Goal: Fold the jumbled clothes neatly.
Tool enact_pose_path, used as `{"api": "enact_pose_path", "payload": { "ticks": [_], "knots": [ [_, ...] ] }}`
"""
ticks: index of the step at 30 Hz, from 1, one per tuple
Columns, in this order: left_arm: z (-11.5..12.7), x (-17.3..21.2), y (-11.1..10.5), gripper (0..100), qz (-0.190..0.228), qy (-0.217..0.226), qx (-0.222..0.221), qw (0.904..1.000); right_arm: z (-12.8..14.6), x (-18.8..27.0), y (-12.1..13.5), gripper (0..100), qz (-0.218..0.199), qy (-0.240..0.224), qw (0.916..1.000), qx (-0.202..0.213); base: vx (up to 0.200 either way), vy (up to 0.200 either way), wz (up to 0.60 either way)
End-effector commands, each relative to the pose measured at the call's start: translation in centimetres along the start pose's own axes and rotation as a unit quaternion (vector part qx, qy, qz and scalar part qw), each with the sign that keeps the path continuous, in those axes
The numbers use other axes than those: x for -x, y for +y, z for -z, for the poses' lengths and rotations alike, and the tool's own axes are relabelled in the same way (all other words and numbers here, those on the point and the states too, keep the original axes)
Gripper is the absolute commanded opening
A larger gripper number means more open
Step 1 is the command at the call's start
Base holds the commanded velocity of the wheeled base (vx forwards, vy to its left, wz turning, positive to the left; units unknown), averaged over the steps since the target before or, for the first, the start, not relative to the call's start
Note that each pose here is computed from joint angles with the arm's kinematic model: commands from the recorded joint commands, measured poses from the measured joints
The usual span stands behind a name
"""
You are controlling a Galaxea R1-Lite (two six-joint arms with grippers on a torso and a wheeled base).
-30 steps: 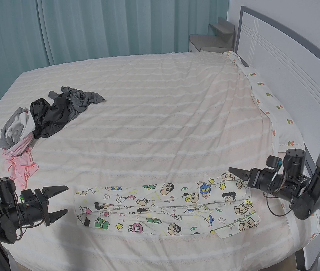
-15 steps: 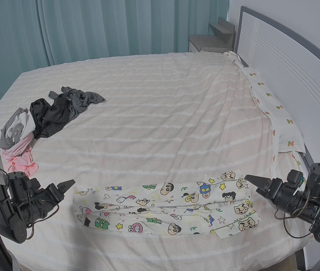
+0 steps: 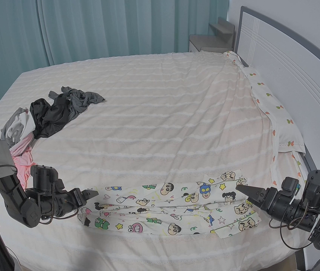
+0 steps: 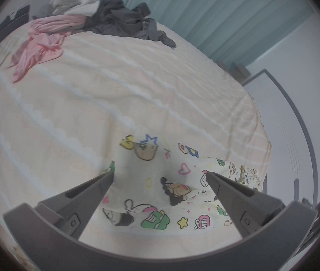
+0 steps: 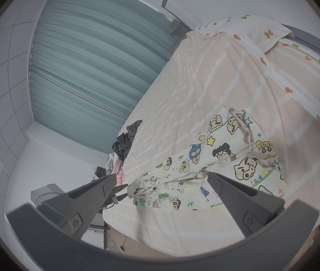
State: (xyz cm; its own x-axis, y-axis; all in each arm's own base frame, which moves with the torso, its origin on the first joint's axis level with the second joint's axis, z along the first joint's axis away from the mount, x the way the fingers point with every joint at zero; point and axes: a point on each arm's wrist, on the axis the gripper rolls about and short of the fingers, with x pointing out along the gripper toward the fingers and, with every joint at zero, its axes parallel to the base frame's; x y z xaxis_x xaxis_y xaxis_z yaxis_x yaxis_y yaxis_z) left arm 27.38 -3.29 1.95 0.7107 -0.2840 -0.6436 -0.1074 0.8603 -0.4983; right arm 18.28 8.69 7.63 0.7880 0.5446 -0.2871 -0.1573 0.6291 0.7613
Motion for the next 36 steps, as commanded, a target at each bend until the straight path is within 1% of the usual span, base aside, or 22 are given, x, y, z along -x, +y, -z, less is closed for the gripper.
{"api": "enact_pose_path", "payload": {
  "ticks": [1, 2, 3, 4, 6, 8, 9, 11, 12, 18, 19, 21, 26, 27, 28, 31, 33, 36],
  "knots": [
    [0.4, -1.9, 0.0, 100, -0.021, 0.01, -0.045, 0.9987, 0.5, 0.2, 0.0, 100, 0.004, 0.008, 1.0, 0.001, 0.0, 0.0, 0.0],
    [0.5, -2.3, 0.2, 100, -0.032, 0.009, -0.046, 0.9984, 0.5, 0.2, 0.0, 100, 0.004, 0.008, 1.0, 0.002, 0.0, 0.0, 0.0],
    [0.7, -3.0, 0.6, 100, -0.058, 0.006, -0.05, 0.9971, 0.5, 0.2, 0.1, 100, 0.002, 0.008, 1.0, 0.003, 0.0, 0.0, 0.0],
    [0.8, -3.4, 0.8, 100, -0.069, 0.008, -0.056, 0.9961, 0.5, 0.2, 0.1, 100, 0.002, 0.007, 1.0, 0.003, 0.0, 0.0, 0.0],
    [1.1, -3.7, 1.1, 100, -0.078, 0.016, -0.071, 0.9943, 0.5, 0.2, 0.1, 100, 0.002, 0.007, 1.0, 0.003, 0.0, 0.0, 0.0],
    [1.8, -4.1, 1.6, 100, -0.092, 0.03, -0.098, 0.9904, 0.5, 0.2, 0.1, 100, 0.001, 0.006, 1.0, 0.003, 0.0, 0.0, 0.0],
    [1.8, -4.1, 1.6, 100, -0.094, 0.031, -0.1, 0.9901, 0.5, 0.2, 0.1, 100, 0.001, 0.006, 1.0, 0.003, 0.0, 0.0, 0.0],
    [2.2, -4.5, 2.3, 100, -0.135, 0.032, -0.129, 0.9819, 0.4, 0.3, 0.2, 100, 0.0, 0.004, 1.0, 0.003, 0.0, 0.0, 0.0],
    [2.3, -4.7, 2.5, 100, -0.146, 0.03, -0.135, 0.9796, 0.4, 0.3, 0.2, 100, 0.0, 0.003, 1.0, 0.003, 0.0, 0.0, 0.0],
    [2.2, -4.7, 3.0, 100, -0.167, 0.03, -0.158, 0.9726, 0.4, 0.3, 0.1, 100, 0.0, 0.003, 1.0, 0.003, 0.0, 0.0, 0.0],
    [1.9, -4.7, 3.3, 100, -0.178, 0.025, -0.162, 0.9703, 0.4, 0.2, 0.1, 100, 0.002, 0.003, 1.0, 0.003, 0.0, 0.0, 0.0],
    [1.5, -4.6, 3.5, 100, -0.188, 0.014, -0.161, 0.9687, 0.4, 0.2, 0.1, 100, 0.004, 0.001, 1.0, 0.002, 0.0, 0.0, 0.0],
    [-0.3, -3.8, 4.0, 100, -0.19, -0.013, -0.144, 0.9712, 0.4, 0.2, 0.1, 100, 0.004, 0.001, 1.0, 0.003, 0.0, 0.0, 0.0],
    [-0.4, -3.8, 4.0, 100, -0.19, -0.015, -0.143, 0.9712, 0.4, 0.2, 0.1, 100, 0.004, 0.001, 1.0, 0.003, 0.0, 0.0, 0.0],
    [-0.7, -3.4, 4.4, 100, -0.187, -0.014, -0.134, 0.9731, 0.4, 0.2, 0.1, 100, 0.004, 0.002, 1.0, 0.002, 0.0, 0.0, 0.0],
    [-1.4, -2.1, 4.5, 100, -0.146, -0.014, -0.111, 0.9829, 0.5, 0.1, 0.0, 100, 0.006, 0.003, 1.0, 0.002, 0.0, 0.0, 0.0],
    [-1.9, -1.2, 4.0, 100, -0.107, -0.022, -0.078, 0.9909, 0.5, 0.1, -0.1, 100, 0.008, 0.003, 1.0, 0.001, 0.0, 0.0, 0.0],
    [-2.4, -0.6, 3.4, 100, -0.073, -0.03, -0.045, 0.9958, 0.4, 0.1, -0.1, 100, 0.008, 0.003, 1.0, 0.001, 0.0, 0.0, 0.0]
  ]
}}
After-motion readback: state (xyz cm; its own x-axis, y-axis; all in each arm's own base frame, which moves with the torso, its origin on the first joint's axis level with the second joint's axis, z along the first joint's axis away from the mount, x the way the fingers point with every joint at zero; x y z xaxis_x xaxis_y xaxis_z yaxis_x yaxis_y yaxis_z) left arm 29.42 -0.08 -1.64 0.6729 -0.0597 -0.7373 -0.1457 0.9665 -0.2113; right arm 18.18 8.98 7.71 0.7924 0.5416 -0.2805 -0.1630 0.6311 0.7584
